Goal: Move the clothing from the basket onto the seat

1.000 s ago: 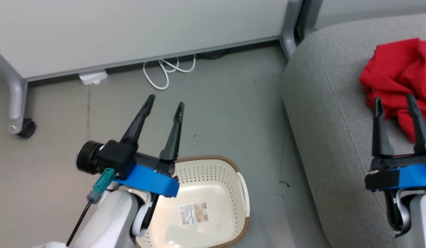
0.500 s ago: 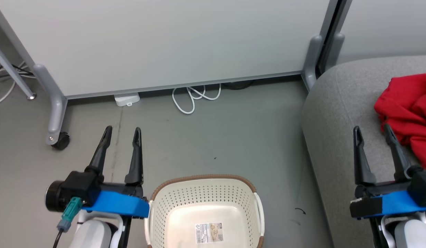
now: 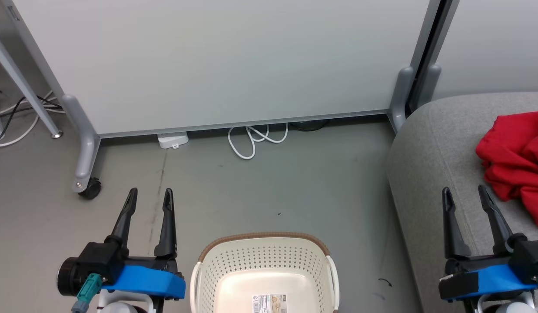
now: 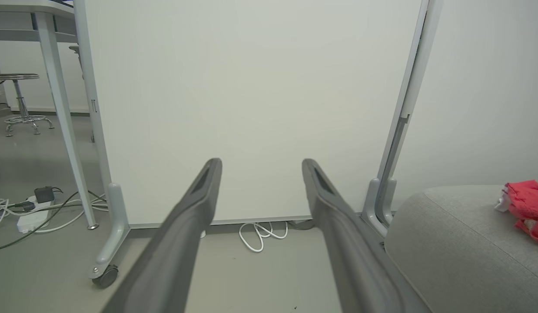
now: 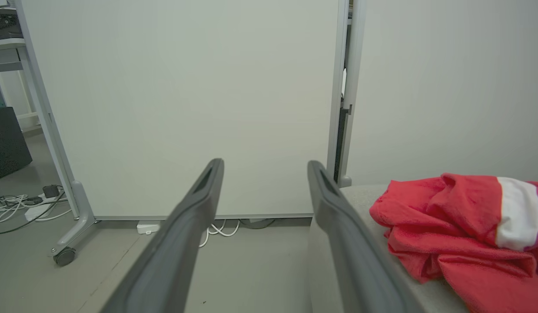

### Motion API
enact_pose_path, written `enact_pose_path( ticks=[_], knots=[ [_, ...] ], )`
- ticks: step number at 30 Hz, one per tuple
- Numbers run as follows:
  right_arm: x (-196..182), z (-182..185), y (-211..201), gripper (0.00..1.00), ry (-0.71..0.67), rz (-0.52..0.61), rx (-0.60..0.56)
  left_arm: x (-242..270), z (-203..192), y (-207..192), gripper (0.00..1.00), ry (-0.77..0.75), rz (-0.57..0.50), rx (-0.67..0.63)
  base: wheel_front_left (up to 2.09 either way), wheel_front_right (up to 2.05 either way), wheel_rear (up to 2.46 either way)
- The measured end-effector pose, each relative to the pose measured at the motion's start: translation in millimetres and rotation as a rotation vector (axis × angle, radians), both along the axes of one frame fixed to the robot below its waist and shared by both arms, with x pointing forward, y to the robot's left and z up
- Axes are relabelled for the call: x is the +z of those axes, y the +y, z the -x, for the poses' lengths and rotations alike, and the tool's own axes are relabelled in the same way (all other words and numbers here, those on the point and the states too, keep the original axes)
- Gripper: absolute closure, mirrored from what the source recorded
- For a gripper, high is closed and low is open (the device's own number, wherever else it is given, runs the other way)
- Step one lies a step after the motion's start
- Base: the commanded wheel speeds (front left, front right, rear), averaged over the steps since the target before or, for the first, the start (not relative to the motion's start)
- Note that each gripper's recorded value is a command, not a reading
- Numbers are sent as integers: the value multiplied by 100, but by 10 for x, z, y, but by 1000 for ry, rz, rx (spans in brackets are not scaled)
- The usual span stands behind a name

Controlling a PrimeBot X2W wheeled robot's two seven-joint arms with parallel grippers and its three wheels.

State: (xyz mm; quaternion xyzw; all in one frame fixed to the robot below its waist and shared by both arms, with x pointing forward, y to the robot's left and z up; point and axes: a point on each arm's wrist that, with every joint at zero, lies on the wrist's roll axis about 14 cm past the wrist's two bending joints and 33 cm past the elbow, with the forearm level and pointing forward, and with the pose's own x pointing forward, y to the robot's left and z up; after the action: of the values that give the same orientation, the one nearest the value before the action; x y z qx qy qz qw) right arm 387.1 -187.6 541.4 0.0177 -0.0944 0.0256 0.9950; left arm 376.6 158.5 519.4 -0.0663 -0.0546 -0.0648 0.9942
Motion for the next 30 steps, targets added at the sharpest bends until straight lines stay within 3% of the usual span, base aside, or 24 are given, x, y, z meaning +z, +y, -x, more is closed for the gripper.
enact_pose_path(
  ticks=[19, 20, 26, 30],
  knots=[
    [-49, 86, 30, 0, 14, -31, 6, -36, 121, 94, 0, 6, -3, 32, 0, 0, 0],
    [-53, 88, 31, 100, 16, -32, 6, -46, 123, 96, 100, 9, -12, 32, 0, 0, 0],
    [-301, 138, 36, 100, 96, -47, 2, -383, 267, 93, 100, 116, -2, 37, 0, 0, 0],
    [-366, 144, -4, 100, 128, -122, -12, -440, 276, 130, 100, 151, 68, 54, 0, 0, 0]
  ],
)
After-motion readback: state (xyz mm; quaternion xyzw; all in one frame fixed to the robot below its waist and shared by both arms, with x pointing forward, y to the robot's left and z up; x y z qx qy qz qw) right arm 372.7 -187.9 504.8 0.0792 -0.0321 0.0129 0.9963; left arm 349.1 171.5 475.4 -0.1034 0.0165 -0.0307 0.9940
